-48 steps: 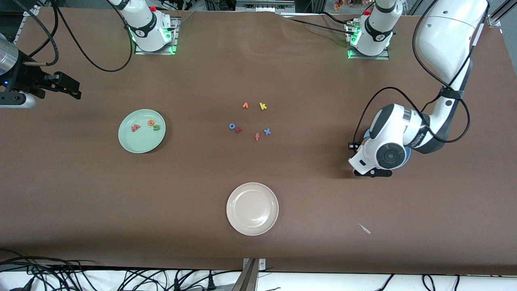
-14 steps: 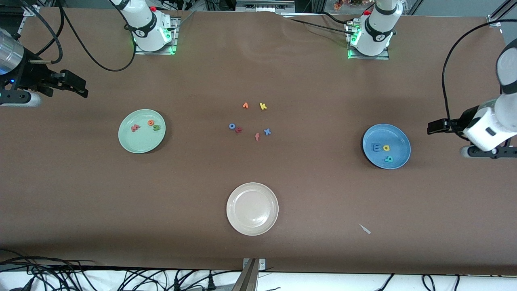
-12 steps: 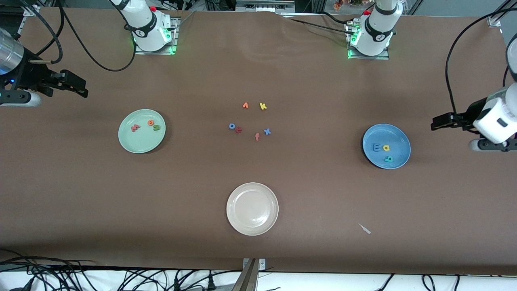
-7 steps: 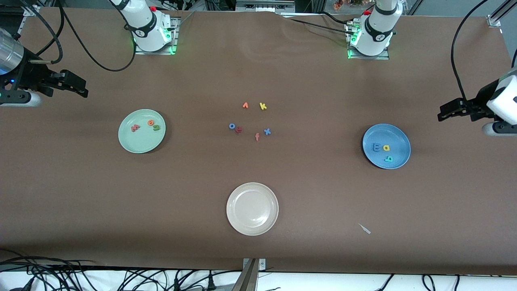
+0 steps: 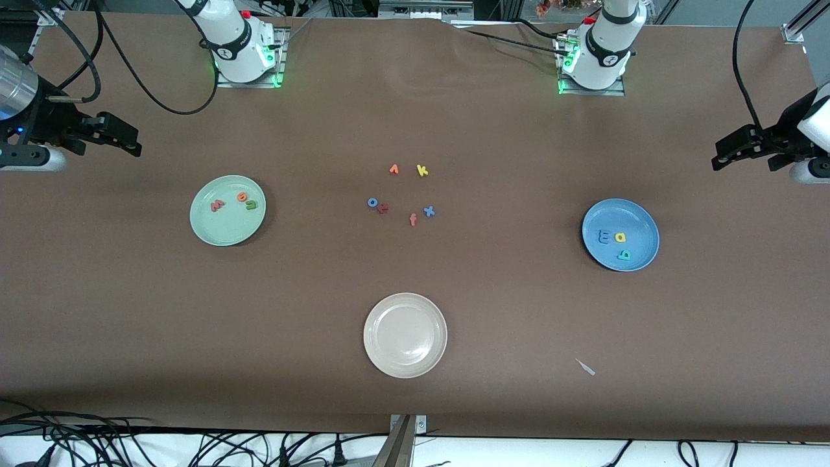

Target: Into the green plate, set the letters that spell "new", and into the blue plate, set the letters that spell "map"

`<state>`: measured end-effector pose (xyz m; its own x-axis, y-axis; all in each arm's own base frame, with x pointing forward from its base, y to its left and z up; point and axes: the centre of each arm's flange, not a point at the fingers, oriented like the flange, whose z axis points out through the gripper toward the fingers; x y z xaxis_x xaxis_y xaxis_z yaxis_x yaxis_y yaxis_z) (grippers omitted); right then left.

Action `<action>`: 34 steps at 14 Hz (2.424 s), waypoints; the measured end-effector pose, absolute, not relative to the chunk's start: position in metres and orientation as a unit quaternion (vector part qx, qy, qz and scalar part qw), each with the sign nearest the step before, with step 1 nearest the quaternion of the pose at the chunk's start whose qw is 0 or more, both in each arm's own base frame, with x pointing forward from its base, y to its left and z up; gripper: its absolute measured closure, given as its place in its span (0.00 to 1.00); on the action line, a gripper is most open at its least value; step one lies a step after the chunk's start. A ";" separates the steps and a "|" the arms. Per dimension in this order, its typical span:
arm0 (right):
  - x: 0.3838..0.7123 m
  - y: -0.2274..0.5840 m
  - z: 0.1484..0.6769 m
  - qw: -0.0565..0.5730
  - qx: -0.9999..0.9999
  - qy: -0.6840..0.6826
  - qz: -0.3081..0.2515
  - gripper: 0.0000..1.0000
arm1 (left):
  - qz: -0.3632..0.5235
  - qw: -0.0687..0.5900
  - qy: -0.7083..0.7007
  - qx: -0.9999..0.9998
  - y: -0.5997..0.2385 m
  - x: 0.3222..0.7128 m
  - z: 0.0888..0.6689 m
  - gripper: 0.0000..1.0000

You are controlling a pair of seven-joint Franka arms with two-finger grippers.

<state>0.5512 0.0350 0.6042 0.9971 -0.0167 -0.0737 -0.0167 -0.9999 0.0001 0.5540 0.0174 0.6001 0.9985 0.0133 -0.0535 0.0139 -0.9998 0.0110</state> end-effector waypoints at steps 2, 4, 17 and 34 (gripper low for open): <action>0.551 0.035 0.604 0.000 -0.999 0.008 0.037 0.00 | -0.042 0.006 -0.002 0.999 0.007 0.551 0.597 0.00; 0.551 0.035 0.604 0.000 -0.999 0.008 0.037 0.00 | -0.055 0.006 -0.011 0.998 0.000 0.549 0.594 0.00; 0.551 0.035 0.604 0.000 -0.999 0.008 0.037 0.00 | -0.050 0.009 -0.069 0.996 0.003 0.550 0.598 0.00; 0.551 0.035 0.604 0.000 -0.999 0.009 0.037 0.00 | -0.050 0.009 -0.069 0.996 0.003 0.550 0.599 0.00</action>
<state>0.5512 0.0352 0.6042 0.9971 -0.0175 -0.0738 -0.0175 -0.9998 0.0002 0.5505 0.0031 0.5986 0.9855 -0.1388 -0.0979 -0.1370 -0.9902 0.0255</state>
